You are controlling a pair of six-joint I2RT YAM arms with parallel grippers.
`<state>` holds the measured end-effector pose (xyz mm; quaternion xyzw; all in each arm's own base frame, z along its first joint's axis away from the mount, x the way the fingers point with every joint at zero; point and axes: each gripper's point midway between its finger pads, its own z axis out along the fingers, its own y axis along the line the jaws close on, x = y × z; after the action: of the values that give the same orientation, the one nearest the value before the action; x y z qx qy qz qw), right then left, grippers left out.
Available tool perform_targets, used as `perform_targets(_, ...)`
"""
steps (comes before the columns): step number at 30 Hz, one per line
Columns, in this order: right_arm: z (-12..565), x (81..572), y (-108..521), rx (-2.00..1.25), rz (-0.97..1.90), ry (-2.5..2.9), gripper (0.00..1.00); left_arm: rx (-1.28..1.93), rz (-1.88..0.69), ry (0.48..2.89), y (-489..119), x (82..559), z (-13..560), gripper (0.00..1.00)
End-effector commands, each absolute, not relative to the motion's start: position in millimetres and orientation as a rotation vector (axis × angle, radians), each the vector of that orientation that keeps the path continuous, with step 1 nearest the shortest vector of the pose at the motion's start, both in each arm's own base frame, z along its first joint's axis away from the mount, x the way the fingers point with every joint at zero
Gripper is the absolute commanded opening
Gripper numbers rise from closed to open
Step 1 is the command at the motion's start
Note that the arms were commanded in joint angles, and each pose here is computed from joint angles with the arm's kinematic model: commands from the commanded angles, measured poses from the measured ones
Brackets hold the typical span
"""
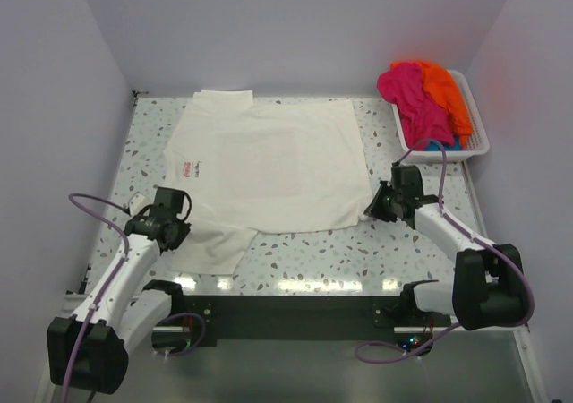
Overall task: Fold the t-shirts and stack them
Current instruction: Flatten the tshirt out, then fold the tshirt
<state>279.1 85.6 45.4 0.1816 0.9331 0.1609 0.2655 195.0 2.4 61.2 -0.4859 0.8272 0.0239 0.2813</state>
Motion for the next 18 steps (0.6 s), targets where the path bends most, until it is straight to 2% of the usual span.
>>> perform_targets(1, 64, 291, 90, 0.459, 0.473, 2.463, 0.06, -1.340, 0.111, 2.251, 2, 187, 65, 0.23)
perform_targets(7, 61, 289, 101, 0.449, 0.553, 2.475, 0.06, -1.453, 0.213, 2.301, 3, 160, 51, 0.55)
perform_targets(9, 62, 289, 104, 0.440, 0.578, 2.471, 0.06, -1.472, 0.237, 2.324, 2, 157, 50, 0.61)
perform_targets(11, 62, 288, 107, 0.436, 0.601, 2.472, 0.06, -1.489, 0.261, 2.321, 3, 155, 50, 0.71)
perform_targets(15, 65, 288, 115, 0.425, 0.668, 2.453, 0.06, -1.527, 0.333, 2.347, 2, 147, 45, 0.79)
perform_targets(18, 66, 286, 120, 0.420, 0.712, 2.446, 0.06, -1.545, 0.384, 2.358, -1, 146, 43, 0.81)
